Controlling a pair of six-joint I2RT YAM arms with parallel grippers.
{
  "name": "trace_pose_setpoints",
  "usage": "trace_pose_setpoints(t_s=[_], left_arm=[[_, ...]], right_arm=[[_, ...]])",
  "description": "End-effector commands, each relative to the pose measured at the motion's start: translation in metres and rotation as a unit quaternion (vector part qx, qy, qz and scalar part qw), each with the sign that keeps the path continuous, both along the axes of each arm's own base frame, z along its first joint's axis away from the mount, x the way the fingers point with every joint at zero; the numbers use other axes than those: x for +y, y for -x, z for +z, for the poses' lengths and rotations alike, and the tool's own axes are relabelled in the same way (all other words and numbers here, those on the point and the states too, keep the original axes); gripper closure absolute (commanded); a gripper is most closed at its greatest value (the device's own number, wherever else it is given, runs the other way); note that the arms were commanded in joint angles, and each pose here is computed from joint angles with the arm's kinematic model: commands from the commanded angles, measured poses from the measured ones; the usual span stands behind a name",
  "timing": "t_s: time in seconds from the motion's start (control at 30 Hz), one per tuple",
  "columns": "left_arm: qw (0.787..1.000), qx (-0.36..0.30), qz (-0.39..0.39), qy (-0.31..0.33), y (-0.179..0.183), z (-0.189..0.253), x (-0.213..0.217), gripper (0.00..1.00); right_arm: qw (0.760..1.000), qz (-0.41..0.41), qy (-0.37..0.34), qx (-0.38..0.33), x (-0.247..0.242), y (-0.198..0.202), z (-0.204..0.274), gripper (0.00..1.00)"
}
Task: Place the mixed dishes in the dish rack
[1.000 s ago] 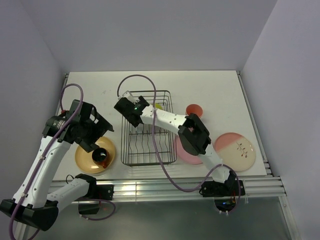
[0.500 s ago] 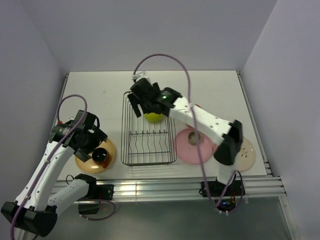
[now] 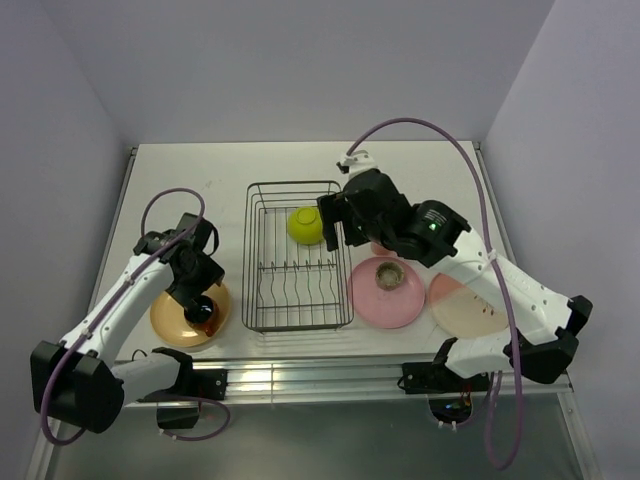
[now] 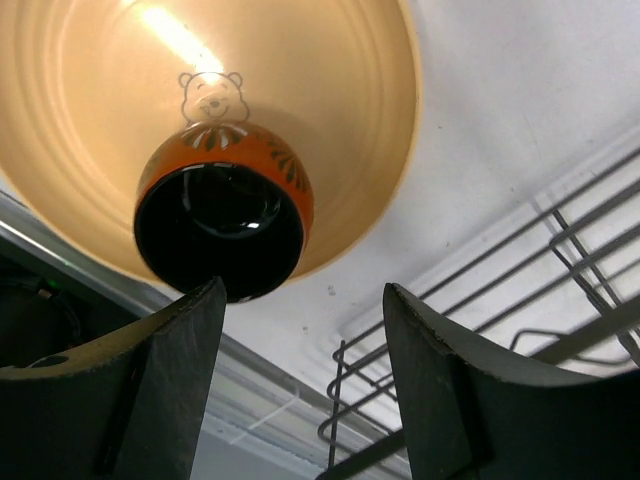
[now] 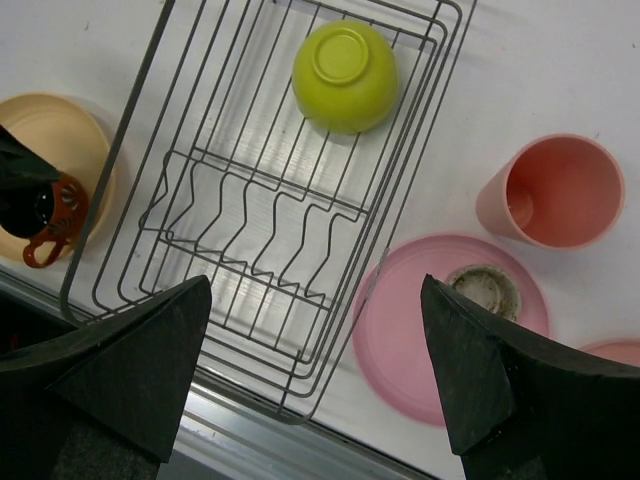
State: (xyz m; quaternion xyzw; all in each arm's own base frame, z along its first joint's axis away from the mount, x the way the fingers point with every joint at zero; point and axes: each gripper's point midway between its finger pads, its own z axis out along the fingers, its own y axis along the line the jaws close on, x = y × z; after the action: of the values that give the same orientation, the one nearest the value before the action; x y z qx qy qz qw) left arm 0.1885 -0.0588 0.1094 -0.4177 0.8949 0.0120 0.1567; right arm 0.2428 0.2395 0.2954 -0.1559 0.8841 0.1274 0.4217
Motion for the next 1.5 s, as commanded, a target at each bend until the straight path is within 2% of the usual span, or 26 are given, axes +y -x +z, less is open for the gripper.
trace_pose_setpoints(t_s=[0.0,0.23,0.37,0.47,0.5,0.53,0.57,0.67,0.8,0.93,0.97,1.07,1.1,1.13,1.17,1.2,1.23,1.27,1.3,1.33,1.37,1.4,1.47], left_arm=[[1.000,-0.007,-0.010,0.006,-0.014,-0.011,-0.006,0.30],[0.999,0.034,-0.021,-0.006,-0.010,-0.045,-0.003,0.33],[0.998,0.065,-0.028,-0.004,-0.008,-0.059,-0.002,0.44],[0.997,0.069,-0.026,0.000,-0.007,-0.065,0.001,0.65],[0.997,0.070,-0.022,0.002,-0.006,-0.066,0.004,0.82],[0.997,0.070,-0.022,0.003,-0.006,-0.065,0.005,0.95],[0.997,0.069,-0.017,-0.001,-0.004,-0.062,0.009,1.00],[0.999,0.039,-0.001,-0.017,-0.007,-0.042,0.017,1.00],[0.999,-0.045,0.021,-0.008,-0.018,0.023,0.019,1.00],[0.989,-0.137,-0.002,0.054,-0.029,0.096,0.001,1.00],[0.985,-0.158,-0.010,0.075,-0.033,0.111,-0.006,1.00],[0.948,-0.261,-0.059,0.170,-0.047,0.174,-0.040,1.00],[0.936,-0.283,-0.063,0.200,-0.050,0.186,-0.049,1.00],[0.916,-0.304,-0.084,0.248,-0.044,0.202,-0.064,1.00],[0.884,-0.357,-0.101,0.283,-0.054,0.228,-0.076,1.00],[0.870,-0.358,-0.090,0.326,-0.057,0.224,-0.086,1.00],[0.843,-0.385,-0.096,0.364,-0.053,0.239,-0.093,1.00],[0.798,-0.429,-0.118,0.406,-0.054,0.265,-0.104,1.00],[0.792,-0.409,-0.087,0.445,-0.057,0.247,-0.108,1.00],[0.772,-0.421,-0.087,0.468,-0.053,0.253,-0.110,1.00],[0.743,-0.444,-0.100,0.490,-0.052,0.266,-0.113,1.00],[0.740,-0.423,-0.077,0.517,-0.055,0.251,-0.116,1.00],[0.718,-0.430,-0.077,0.542,-0.052,0.255,-0.117,1.00]], right_arm=[[0.999,-0.020,-0.038,-0.017,-0.019,0.007,0.025,0.08],[0.996,-0.053,-0.063,-0.031,-0.051,0.016,0.042,0.07],[0.994,-0.071,-0.069,-0.036,-0.065,0.018,0.051,0.07],[0.993,-0.085,-0.074,-0.040,-0.074,0.020,0.056,0.08],[0.993,-0.087,-0.077,-0.039,-0.075,0.021,0.056,0.07],[0.992,-0.089,-0.079,-0.034,-0.077,0.023,0.054,0.08],[0.992,-0.088,-0.080,-0.031,-0.076,0.024,0.052,0.08],[0.993,-0.084,-0.084,-0.017,-0.073,0.028,0.044,0.08],[0.994,-0.068,-0.087,-0.003,-0.059,0.024,0.046,0.07],[0.992,-0.037,-0.117,0.034,-0.033,0.020,0.052,0.00],[0.988,0.001,-0.141,0.063,-0.018,0.029,0.053,0.00],[0.971,0.042,-0.211,0.108,0.008,0.029,0.057,0.00],[0.956,0.086,-0.251,0.128,0.024,0.037,0.061,0.00],[0.945,0.088,-0.280,0.143,0.029,0.036,0.065,0.00],[0.937,0.100,-0.298,0.154,0.034,0.039,0.066,0.00],[0.930,0.106,-0.310,0.168,0.038,0.042,0.061,0.00],[0.916,0.125,-0.339,0.172,0.046,0.045,0.072,0.00],[0.911,0.132,-0.348,0.178,0.050,0.047,0.072,0.02],[0.906,0.137,-0.354,0.185,0.052,0.048,0.069,0.03],[0.897,0.149,-0.371,0.187,0.057,0.050,0.076,0.04],[0.894,0.154,-0.376,0.190,0.059,0.052,0.077,0.05],[0.889,0.161,-0.385,0.187,0.061,0.051,0.077,0.06],[0.879,0.175,-0.398,0.198,0.065,0.056,0.078,0.09]])
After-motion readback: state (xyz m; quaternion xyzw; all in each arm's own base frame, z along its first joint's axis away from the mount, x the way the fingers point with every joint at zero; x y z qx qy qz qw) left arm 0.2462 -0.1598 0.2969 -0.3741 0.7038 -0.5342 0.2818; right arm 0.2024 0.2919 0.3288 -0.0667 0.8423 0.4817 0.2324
